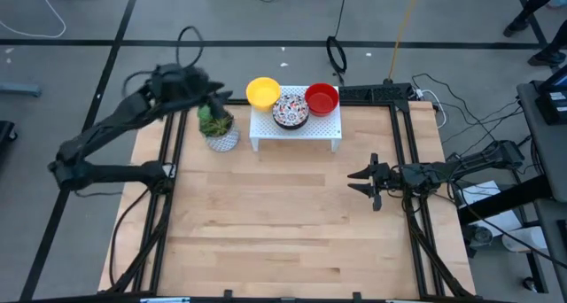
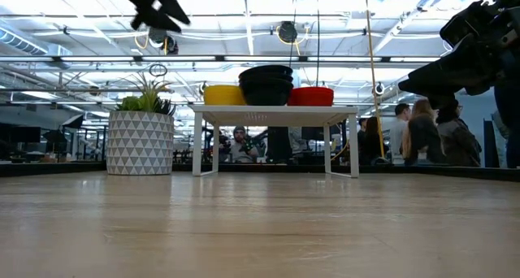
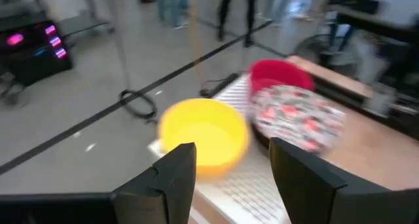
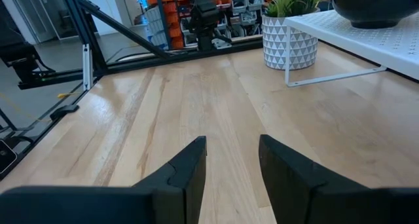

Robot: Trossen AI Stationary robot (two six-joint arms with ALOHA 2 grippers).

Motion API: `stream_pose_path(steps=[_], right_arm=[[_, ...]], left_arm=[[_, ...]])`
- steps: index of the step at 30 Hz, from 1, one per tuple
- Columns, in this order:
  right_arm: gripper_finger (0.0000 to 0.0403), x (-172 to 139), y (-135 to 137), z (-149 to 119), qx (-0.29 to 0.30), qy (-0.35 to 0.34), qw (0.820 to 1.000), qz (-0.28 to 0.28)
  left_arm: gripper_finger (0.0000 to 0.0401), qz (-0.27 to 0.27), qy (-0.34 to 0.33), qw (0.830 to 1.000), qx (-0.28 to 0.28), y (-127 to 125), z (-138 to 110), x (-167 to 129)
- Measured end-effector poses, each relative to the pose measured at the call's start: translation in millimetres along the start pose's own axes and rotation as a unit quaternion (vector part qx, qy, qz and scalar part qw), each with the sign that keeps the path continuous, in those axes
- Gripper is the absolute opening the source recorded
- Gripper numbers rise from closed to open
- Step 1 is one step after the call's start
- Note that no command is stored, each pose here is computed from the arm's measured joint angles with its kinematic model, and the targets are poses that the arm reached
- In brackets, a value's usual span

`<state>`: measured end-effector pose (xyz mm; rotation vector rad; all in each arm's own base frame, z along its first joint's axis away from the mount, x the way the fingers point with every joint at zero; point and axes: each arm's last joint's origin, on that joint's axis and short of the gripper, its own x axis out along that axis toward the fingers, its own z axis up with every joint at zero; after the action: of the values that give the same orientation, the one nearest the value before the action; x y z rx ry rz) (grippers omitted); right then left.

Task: Pick & Place Mini bowls
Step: Return to Home Position

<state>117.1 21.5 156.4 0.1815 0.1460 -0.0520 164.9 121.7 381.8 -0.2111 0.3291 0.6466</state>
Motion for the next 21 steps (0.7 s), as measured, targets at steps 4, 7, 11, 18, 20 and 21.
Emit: stream_pose_path(steps=[4, 7, 11, 18, 20, 21], right_arm=[[0.0128, 0.0, 0.0, 0.0, 0.0, 0.0, 1.0, 0.0], [0.0128, 0.0, 0.0, 0.0, 0.0, 0.0, 1.0, 0.0], [0.0128, 0.0, 0.0, 0.0, 0.0, 0.0, 1.0, 0.0], [0.0128, 0.0, 0.0, 0.0, 0.0, 0.0, 1.0, 0.0], [0.0128, 0.0, 0.0, 0.0, 0.0, 0.0, 1.0, 0.0], [0.0128, 0.0, 0.0, 0.0, 0.0, 0.0, 1.0, 0.0]], left_arm=[[0.0198, -0.05, -0.024, 0.998, 0.019, -15.1, -20.3, -34.3], [0.0198, -0.073, -0.035, 0.997, 0.011, -18.7, -44.3, -53.6], [0.0198, -0.067, -0.044, 0.996, -0.025, -15.9, -79.4, -67.8], [0.0198, -0.088, -0.063, 0.991, -0.085, -9.9, -126.4, -74.3], [0.0198, -0.097, -0.068, 0.989, -0.092, -10.0, -137.8, -70.5], [0.0198, -0.102, -0.071, 0.988, -0.095, -10.3, -143.3, -68.1]])
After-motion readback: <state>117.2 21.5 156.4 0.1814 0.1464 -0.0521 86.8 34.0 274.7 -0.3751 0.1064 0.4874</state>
